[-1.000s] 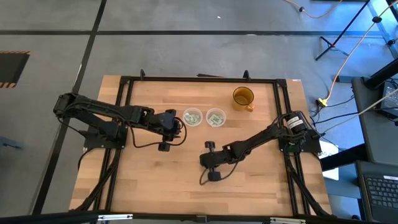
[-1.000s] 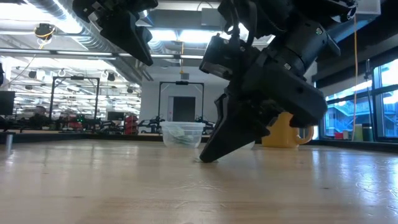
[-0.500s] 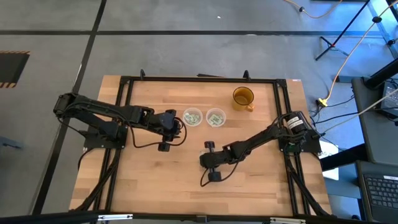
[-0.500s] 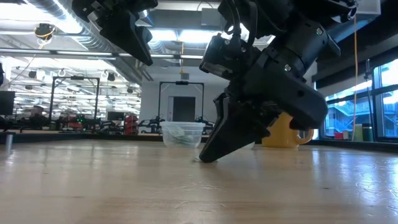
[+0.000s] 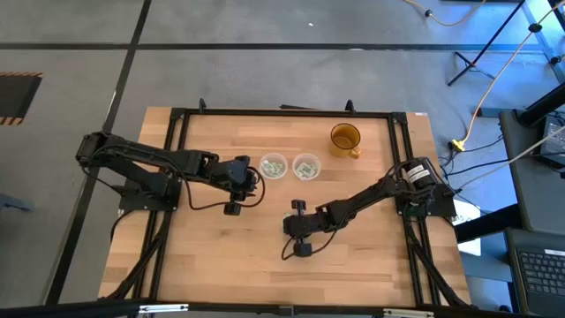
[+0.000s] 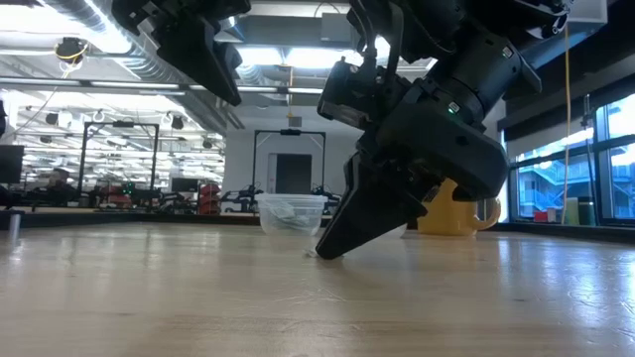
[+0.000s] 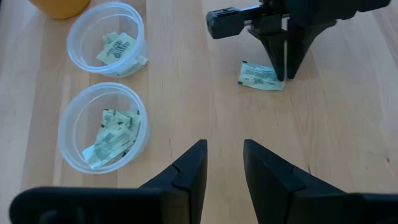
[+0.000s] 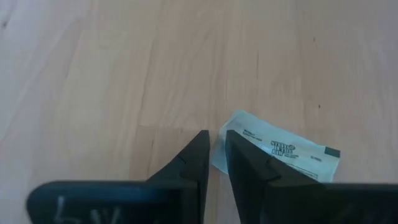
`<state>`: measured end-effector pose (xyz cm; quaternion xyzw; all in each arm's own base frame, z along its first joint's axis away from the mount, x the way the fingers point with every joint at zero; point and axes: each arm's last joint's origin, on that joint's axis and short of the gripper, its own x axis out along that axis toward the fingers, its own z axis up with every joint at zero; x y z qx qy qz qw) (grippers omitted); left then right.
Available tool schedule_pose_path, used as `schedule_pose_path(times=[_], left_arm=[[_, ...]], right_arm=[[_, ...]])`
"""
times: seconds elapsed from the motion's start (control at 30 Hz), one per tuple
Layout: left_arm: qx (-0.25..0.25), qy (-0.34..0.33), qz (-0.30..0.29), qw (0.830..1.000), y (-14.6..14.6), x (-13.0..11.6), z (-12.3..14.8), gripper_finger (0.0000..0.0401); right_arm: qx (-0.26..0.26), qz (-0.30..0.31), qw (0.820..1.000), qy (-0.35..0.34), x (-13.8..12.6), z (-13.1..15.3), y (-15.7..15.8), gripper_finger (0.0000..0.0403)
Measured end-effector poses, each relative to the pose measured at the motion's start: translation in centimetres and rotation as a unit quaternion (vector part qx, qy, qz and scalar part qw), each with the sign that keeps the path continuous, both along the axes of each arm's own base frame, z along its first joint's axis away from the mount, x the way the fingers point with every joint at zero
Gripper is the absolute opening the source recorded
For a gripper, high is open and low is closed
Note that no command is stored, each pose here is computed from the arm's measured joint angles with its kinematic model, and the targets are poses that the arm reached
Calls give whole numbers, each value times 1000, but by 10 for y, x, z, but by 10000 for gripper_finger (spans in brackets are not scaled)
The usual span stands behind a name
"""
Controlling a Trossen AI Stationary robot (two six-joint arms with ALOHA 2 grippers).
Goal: Pick and place Stevia / Truvia into bins
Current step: Put the stevia packet into the right transparent container
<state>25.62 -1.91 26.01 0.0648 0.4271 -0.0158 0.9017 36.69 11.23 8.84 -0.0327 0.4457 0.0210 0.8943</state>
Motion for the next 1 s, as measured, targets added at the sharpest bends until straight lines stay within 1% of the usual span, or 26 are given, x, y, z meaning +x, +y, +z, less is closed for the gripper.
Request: schedule_pose_path(times=[0.1, 0.3, 0.43, 0.57, 0.9, 1.0], left_arm=[[-8, 4, -7, 1000, -1, -1, 0, 101], [-8, 6, -13, 1000, -1, -1, -1, 107], [-4, 7, -18, 1000, -1, -1, -1, 106], [-3, 10, -19, 1000, -1, -1, -2, 109], [-1, 29, -19, 999, -1, 2, -8, 107], [0, 45, -19, 999, -1, 2, -12, 109]], right_arm=[[-15, 15, 1000, -2, 0, 0, 1, 75], [-24, 21, 999, -3, 1, 0, -3, 115], [-22, 18, 1000, -1, 3, 0, -8, 124], [-20, 13, 1000, 6, 3, -1, -13, 111], [-26, 20, 999, 12, 6, -3, -21, 53], [-32, 26, 999, 12, 6, -4, -23, 34]])
